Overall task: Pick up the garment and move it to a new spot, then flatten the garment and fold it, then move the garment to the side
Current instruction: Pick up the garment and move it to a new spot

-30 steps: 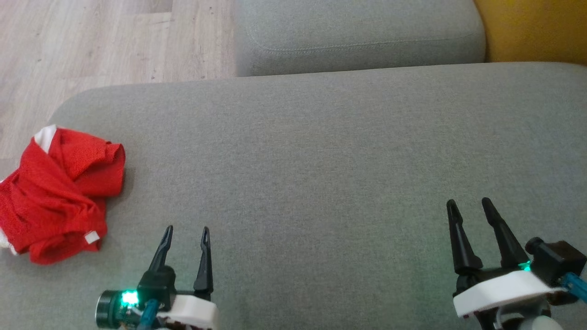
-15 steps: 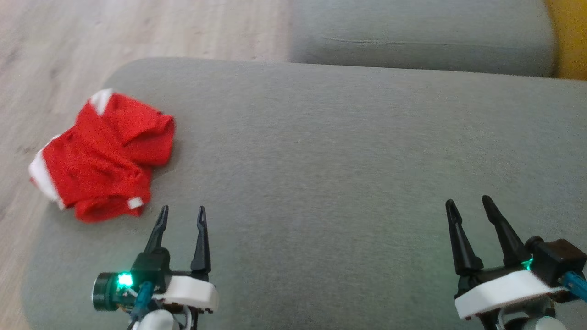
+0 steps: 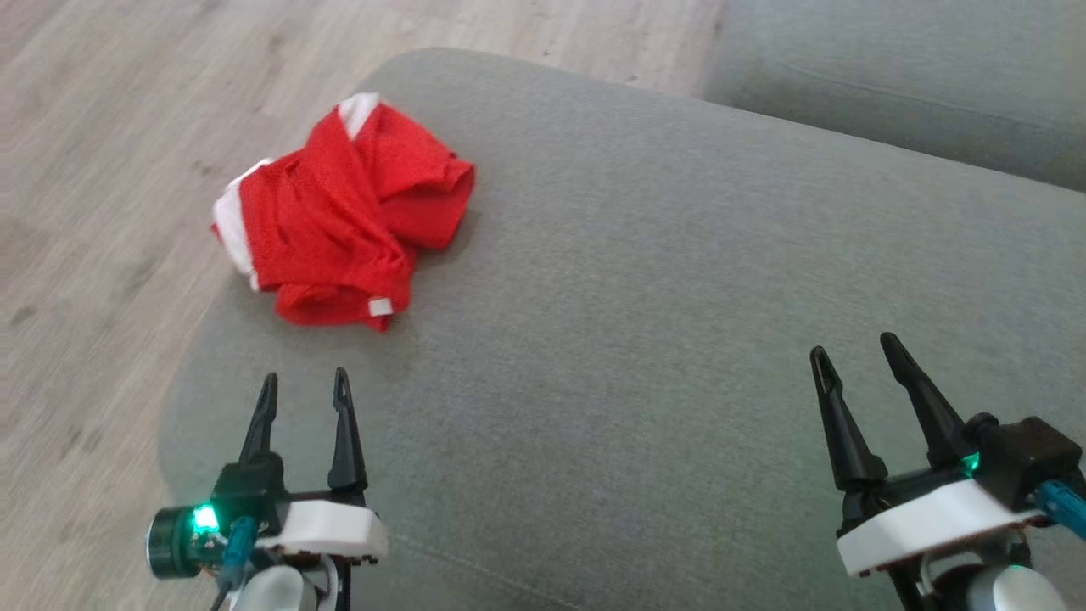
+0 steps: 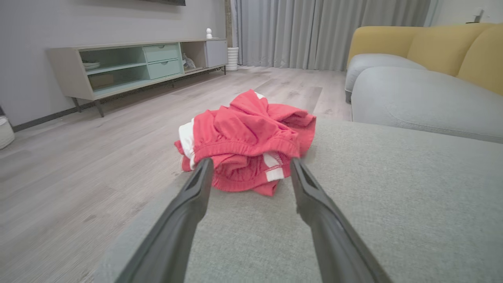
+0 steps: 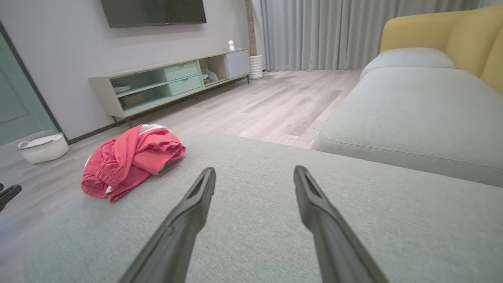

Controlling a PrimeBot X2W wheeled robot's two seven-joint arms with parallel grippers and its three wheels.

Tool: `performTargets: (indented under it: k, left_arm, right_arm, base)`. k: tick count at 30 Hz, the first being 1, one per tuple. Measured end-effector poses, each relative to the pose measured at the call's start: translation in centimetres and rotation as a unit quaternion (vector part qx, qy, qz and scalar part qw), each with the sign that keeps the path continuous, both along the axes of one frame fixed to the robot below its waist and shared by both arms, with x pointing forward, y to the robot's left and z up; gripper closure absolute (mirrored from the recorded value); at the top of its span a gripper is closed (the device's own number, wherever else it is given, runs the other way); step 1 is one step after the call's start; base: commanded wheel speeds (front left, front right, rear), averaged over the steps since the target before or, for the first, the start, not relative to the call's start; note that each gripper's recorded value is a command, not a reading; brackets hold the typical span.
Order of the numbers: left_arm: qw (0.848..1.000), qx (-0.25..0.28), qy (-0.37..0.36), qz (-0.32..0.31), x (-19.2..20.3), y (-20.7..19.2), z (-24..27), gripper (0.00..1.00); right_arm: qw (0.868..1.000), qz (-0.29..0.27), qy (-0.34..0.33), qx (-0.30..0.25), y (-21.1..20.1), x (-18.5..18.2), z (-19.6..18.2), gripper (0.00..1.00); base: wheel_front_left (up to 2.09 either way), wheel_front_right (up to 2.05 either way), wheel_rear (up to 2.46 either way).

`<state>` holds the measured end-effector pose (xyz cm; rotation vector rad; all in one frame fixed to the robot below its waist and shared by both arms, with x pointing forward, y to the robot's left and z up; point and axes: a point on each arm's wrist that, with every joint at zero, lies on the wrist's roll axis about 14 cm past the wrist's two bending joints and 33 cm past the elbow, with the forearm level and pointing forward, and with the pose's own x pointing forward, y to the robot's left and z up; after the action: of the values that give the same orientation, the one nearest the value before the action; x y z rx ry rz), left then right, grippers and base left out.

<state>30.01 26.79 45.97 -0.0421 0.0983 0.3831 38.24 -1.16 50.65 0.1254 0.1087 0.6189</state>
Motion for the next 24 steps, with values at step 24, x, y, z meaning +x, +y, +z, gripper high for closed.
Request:
performTargets:
  k: [24]
  left_arm:
    - [1.000, 0.010, 0.011, 0.009, 4.8, 2.5, 0.2, 0.00]
  right_arm:
    - [0.999, 0.037, 0.009, -0.020, 1.0, 3.6, -1.4, 0.00]
  base:
    - [0.00, 0.00, 0.00]
